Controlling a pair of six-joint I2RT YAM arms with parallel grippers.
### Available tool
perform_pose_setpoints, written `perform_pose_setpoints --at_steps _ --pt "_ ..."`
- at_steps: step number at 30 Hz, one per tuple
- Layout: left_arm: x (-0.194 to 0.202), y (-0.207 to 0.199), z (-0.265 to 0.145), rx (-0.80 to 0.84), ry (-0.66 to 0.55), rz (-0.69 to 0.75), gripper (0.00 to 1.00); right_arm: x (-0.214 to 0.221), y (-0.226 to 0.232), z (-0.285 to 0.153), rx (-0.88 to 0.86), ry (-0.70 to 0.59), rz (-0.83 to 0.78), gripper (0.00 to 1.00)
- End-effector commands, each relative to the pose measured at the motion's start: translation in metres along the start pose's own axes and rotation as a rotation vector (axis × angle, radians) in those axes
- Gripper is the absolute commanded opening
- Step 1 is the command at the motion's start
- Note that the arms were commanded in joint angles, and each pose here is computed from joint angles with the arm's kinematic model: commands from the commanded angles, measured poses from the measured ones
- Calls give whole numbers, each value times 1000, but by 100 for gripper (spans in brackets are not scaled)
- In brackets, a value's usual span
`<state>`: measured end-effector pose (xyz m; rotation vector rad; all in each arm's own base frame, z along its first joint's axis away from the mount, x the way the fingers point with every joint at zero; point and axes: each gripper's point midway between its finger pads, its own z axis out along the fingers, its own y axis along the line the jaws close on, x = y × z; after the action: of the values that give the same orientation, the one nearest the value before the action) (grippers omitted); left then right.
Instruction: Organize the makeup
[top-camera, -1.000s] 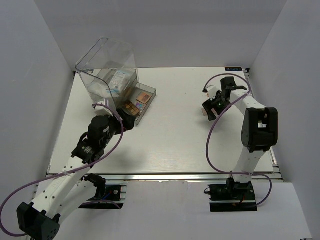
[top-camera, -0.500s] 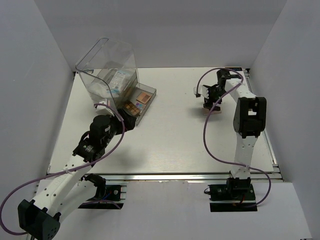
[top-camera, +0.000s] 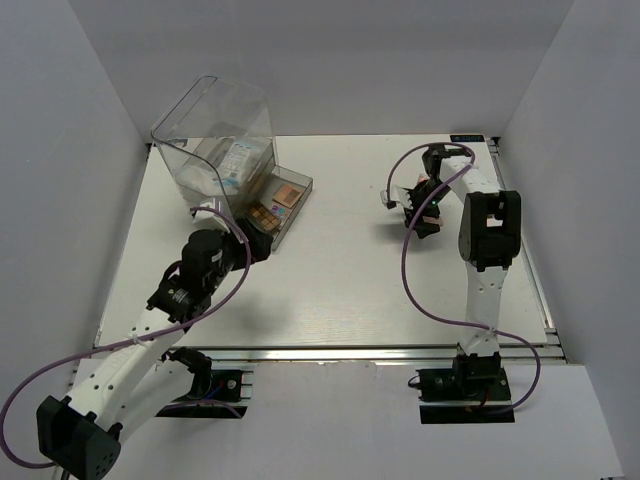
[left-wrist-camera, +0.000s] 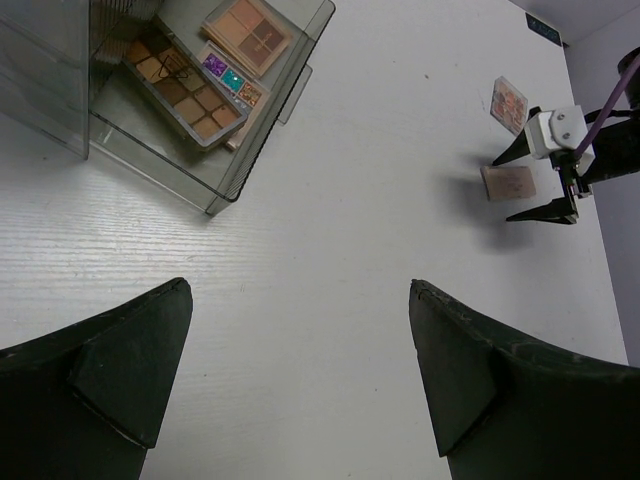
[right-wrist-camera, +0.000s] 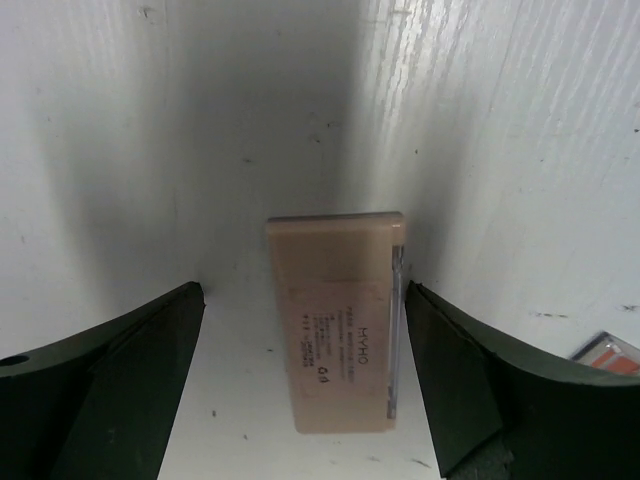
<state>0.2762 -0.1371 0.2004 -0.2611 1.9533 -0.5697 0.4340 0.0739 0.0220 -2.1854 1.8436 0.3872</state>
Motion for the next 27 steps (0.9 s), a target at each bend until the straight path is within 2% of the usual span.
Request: perform_pose_setpoints --at_steps 1,6,9,12,13,15,16,18,21,23,24,26,27 --pt "-8 -7 1 17 -13 6 98 11 10 7 -32 44 58 87" --pt "-10 -10 3 20 -9 9 98 24 -2 24 35 74 128 87" --pt "-13 -9 3 12 -13 14 98 26 -5 27 46 84 141 82" --pt "-14 -8 1 8 -18 12 98 28 4 30 15 103 126 60" --pt "-13 -8 0 7 -17 11 98 29 9 33 4 102 124 39" --pt "-15 -7 -3 5 -27 8 98 20 11 27 20 82 106 17" --pt "-17 -6 -5 3 -32 7 98 11 19 30 9 42 103 14" --pt "-23 -7 -10 6 -58 8 98 -25 16 18 54 -49 80 5" --pt "-34 -13 -20 40 -104 5 98 -94 17 0 85 -178 39 1" --pt "-43 -16 -24 52 -138 2 98 -146 19 -14 104 -267 55 0" --pt "-47 -17 -28 58 -155 1 98 -185 19 -11 118 -303 8 0" --pt "-55 -19 -32 60 -181 -1 98 -231 19 -17 142 -380 59 0" --pt "-58 -20 -34 63 -192 1 98 -268 12 -15 188 -427 21 0"
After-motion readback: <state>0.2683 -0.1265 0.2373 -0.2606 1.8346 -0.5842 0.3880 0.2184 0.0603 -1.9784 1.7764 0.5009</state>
